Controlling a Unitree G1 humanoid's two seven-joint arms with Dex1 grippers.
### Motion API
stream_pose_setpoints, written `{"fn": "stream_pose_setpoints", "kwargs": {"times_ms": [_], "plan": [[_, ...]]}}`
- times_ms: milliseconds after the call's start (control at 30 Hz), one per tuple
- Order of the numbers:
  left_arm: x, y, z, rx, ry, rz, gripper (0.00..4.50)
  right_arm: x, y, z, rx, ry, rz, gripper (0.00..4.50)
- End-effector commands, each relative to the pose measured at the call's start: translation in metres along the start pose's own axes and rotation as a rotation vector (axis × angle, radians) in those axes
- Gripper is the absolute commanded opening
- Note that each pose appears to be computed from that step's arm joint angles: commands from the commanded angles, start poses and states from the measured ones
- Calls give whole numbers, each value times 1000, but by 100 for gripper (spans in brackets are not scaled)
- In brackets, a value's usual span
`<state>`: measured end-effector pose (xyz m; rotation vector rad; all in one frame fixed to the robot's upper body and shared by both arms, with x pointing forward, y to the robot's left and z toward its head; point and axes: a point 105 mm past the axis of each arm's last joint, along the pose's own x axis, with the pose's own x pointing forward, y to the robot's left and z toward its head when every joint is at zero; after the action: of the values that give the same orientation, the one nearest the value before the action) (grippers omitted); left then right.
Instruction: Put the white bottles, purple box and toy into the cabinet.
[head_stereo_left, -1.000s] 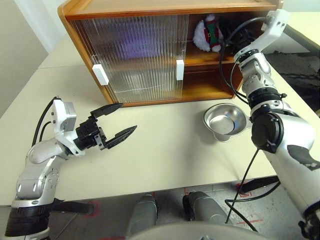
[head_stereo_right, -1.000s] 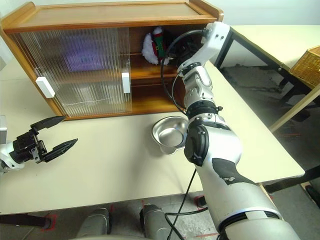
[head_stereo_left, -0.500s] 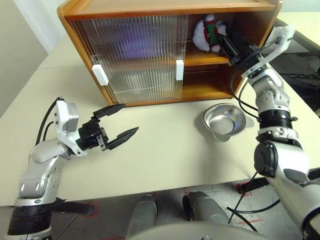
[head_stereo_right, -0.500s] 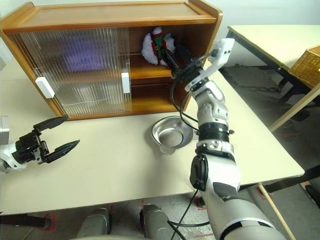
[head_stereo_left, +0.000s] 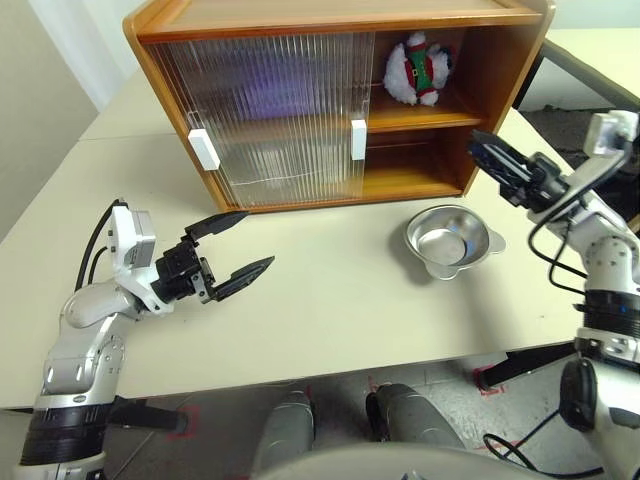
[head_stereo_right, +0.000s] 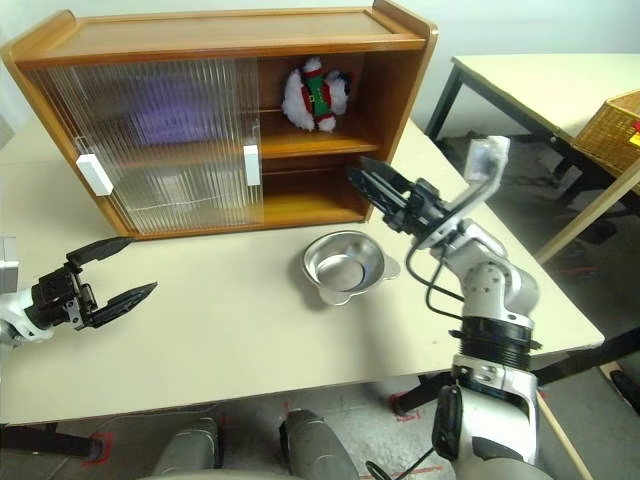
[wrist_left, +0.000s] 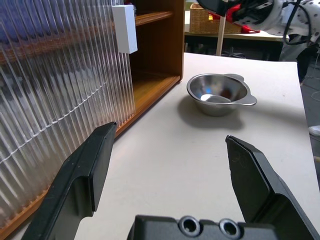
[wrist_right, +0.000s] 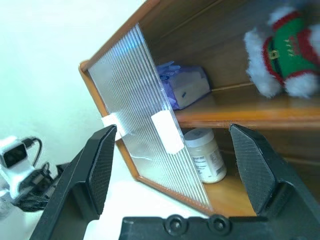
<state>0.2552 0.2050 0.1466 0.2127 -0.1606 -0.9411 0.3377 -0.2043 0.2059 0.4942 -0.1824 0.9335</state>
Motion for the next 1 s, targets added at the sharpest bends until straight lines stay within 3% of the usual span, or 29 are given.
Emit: {"fn": "stream_pose_setpoints", "kwargs": {"times_ms": [33, 100, 200, 433, 600, 800, 1000], "plan": [[-2, 0, -5, 0, 12, 5, 450, -22, -3, -5, 64, 41, -40, 448], [-2, 0, -5, 0, 12, 8, 450, -36, -11, -8, 76, 40, -99, 448], [-2, 0, -6, -1, 11, 10, 450, -49, -25, -4, 111, -82, -211, 448], [-2, 2, -6, 5, 6, 15, 450, -74, -29, -22, 253, -266, -387, 448], [-3, 4, -6, 6, 9, 17, 450, -114, -52, -38, 262, -367, -700, 448], [-3, 7, -5, 10, 8, 13, 450, -117, -38, -50, 317, -368, -697, 448], [-1, 10, -2, 21, 4, 15, 450, -139, -43, -63, 368, -406, -838, 448]]}}
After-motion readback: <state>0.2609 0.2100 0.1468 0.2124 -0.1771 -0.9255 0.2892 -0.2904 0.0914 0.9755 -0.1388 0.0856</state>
